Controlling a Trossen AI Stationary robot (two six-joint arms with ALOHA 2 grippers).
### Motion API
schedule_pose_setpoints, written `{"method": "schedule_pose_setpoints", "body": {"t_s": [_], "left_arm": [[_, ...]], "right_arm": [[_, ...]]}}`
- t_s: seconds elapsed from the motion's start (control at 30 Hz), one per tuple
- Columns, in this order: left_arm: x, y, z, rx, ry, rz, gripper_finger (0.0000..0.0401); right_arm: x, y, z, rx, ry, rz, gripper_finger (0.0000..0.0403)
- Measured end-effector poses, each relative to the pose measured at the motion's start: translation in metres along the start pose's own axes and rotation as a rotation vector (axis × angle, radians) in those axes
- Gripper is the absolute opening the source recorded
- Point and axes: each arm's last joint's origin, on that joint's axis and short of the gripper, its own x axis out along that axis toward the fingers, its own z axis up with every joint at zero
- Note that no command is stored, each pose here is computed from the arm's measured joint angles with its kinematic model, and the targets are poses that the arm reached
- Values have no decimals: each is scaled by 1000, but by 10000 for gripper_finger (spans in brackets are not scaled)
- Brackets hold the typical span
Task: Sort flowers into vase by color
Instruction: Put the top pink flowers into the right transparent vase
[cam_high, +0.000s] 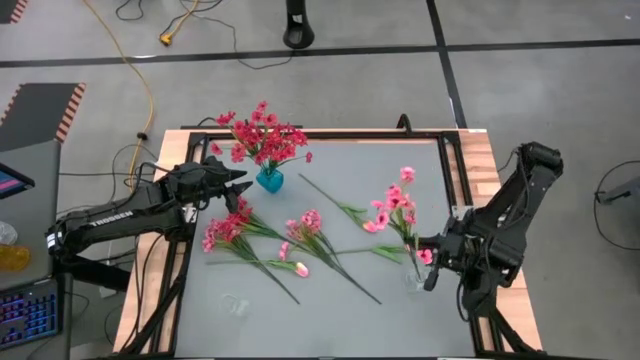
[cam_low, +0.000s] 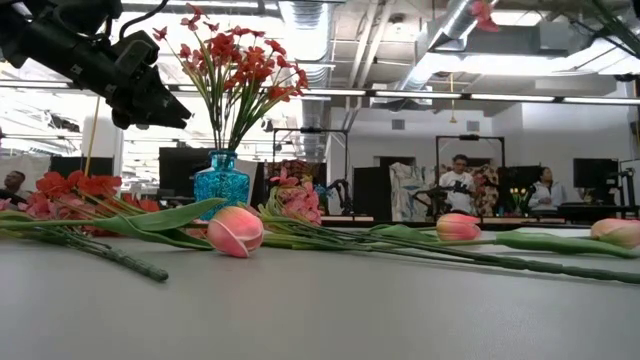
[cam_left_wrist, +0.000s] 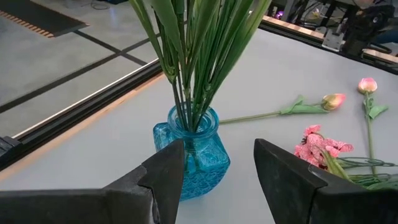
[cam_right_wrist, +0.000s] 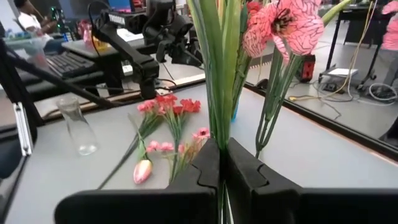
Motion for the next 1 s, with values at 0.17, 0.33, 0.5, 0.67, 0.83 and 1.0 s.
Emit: {"method": "schedule_pose_setpoints", "body": {"t_s": [0.17,0.33,0.5,0.67,0.83,1.0], "left_arm": [[0,0,0,0,0,0,181],[0,0,0,0,0,0,181],[0,0,0,0,0,0,181],[0,0,0,0,0,0,181],[0,0,0,0,0,0,181],[0,0,0,0,0,0,181]], "right_arm": [[-2,5,-7,-37,8,12,37],[-12,9,-12,-61,12,63,38],[-24,10,-14,-79,15,119,39],[-33,11,-15,-112,16,162,41],[-37,11,-16,-120,39,192,41],[-37,11,-17,-123,85,210,41]]}}
